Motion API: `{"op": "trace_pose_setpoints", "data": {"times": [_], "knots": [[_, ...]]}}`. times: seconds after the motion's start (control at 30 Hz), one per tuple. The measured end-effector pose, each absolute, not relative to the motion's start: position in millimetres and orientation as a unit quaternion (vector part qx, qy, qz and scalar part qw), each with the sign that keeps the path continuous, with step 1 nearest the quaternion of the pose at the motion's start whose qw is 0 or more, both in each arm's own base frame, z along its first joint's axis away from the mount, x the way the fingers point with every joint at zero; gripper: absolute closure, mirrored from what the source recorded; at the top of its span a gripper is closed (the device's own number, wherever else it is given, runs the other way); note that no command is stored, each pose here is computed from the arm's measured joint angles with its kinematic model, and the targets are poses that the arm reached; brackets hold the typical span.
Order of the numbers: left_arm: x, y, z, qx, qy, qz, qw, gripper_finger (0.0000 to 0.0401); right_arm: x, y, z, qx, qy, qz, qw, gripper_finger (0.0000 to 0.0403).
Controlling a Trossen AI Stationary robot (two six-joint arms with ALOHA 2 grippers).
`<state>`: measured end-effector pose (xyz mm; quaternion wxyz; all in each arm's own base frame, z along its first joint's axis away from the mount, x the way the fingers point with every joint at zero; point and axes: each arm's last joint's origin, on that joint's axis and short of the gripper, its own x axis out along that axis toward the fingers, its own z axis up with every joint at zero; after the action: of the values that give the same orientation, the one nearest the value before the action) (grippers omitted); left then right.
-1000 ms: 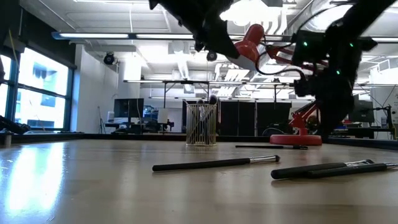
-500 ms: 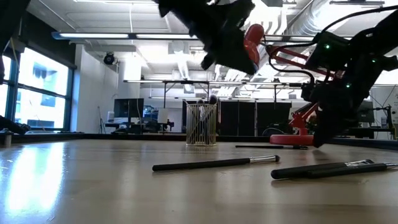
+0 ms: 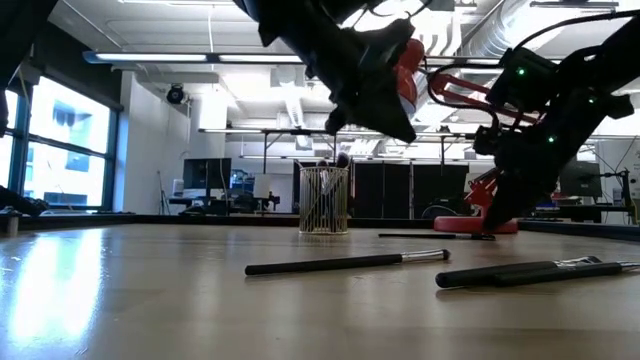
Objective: Pick & Place Makeup Brushes
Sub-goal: Put the eye groomer brush into the makeup brush holder
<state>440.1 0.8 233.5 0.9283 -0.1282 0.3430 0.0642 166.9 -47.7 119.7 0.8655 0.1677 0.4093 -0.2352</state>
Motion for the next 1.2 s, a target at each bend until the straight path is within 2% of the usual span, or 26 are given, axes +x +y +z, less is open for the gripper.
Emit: {"op": "trace_pose_setpoints", "data": {"times": [0.23,0.4,0.47,0.63,0.87,1.03,1.2], "knots": [[442,1,233,-0.127,0.334,0.067,0.931,0.0401,172,-49,109,0.162,0.428,-0.238,0.856,0.0316],[443,1,234,-0.128,0.328,0.064,0.934,0.0401,177,-47,108,0.17,0.419,-0.213,0.866,0.0382],[442,1,234,-0.128,0.329,0.064,0.933,0.0401,178,-45,110,0.168,0.414,-0.198,0.872,0.0395],[442,1,234,-0.128,0.329,0.066,0.933,0.0391,180,-37,111,0.167,0.415,-0.154,0.881,0.0397],[442,1,234,-0.122,0.331,0.059,0.934,0.0338,184,-28,124,0.217,0.414,-0.112,0.877,0.0401],[441,4,233,-0.018,0.341,0.075,0.937,0.0299,195,-24,148,0.219,0.426,-0.104,0.872,0.0402],[437,5,229,0.071,0.371,0.076,0.923,0.0283,206,-21,177,0.197,0.455,-0.105,0.862,0.0402]]}}
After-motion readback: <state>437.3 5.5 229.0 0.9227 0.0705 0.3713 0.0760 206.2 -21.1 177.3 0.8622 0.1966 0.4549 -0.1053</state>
